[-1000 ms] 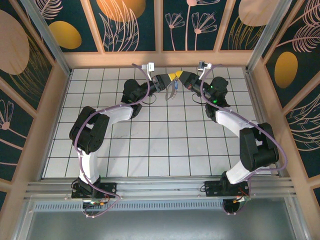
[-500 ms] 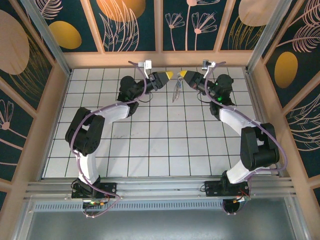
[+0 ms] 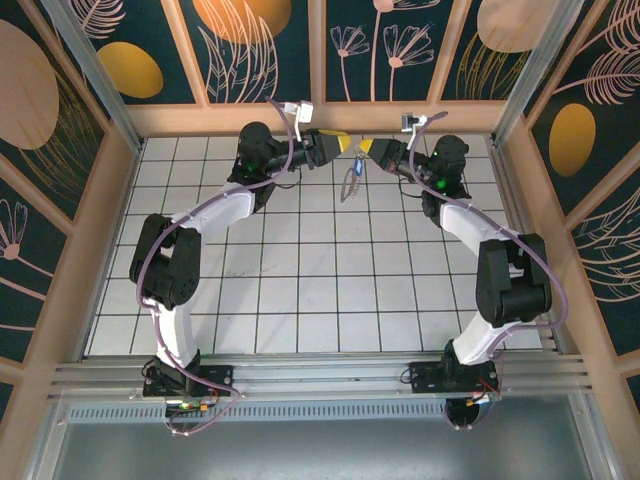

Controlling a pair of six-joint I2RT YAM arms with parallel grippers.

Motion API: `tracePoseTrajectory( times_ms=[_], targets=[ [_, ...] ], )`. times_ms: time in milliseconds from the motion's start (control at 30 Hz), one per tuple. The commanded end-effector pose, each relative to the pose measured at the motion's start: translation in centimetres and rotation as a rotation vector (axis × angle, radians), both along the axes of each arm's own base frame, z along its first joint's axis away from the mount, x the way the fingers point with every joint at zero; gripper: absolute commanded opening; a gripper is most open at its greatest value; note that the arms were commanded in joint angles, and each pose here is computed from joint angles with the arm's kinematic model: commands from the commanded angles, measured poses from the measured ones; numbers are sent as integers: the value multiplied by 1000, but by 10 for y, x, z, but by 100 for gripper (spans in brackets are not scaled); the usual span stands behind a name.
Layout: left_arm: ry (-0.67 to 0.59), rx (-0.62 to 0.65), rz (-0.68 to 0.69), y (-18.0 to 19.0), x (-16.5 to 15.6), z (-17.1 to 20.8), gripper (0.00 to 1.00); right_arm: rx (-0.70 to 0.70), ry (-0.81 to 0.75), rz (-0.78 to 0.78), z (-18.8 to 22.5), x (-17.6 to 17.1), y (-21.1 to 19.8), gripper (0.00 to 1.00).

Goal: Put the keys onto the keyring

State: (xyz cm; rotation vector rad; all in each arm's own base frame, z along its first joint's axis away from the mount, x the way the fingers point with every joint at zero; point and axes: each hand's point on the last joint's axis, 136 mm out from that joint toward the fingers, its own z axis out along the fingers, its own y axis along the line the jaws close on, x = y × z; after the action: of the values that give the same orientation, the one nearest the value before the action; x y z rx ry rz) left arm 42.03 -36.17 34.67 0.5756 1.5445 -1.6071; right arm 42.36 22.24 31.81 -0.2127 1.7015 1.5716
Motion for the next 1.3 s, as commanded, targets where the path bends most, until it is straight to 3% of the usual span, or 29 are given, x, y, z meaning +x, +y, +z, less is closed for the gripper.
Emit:
tracePoseTrajectory(
  times_ms=[0, 900, 1267],
  targets=[
    [8, 63, -35, -7, 3, -19, 41, -8, -75, 47, 17, -6, 2, 0],
    [46, 52, -73, -19, 9, -30, 38, 11, -75, 59, 19, -14, 3, 0],
    [49, 42, -78, -22, 11, -28, 33, 10, -71, 67, 16, -14, 8, 0]
  ],
)
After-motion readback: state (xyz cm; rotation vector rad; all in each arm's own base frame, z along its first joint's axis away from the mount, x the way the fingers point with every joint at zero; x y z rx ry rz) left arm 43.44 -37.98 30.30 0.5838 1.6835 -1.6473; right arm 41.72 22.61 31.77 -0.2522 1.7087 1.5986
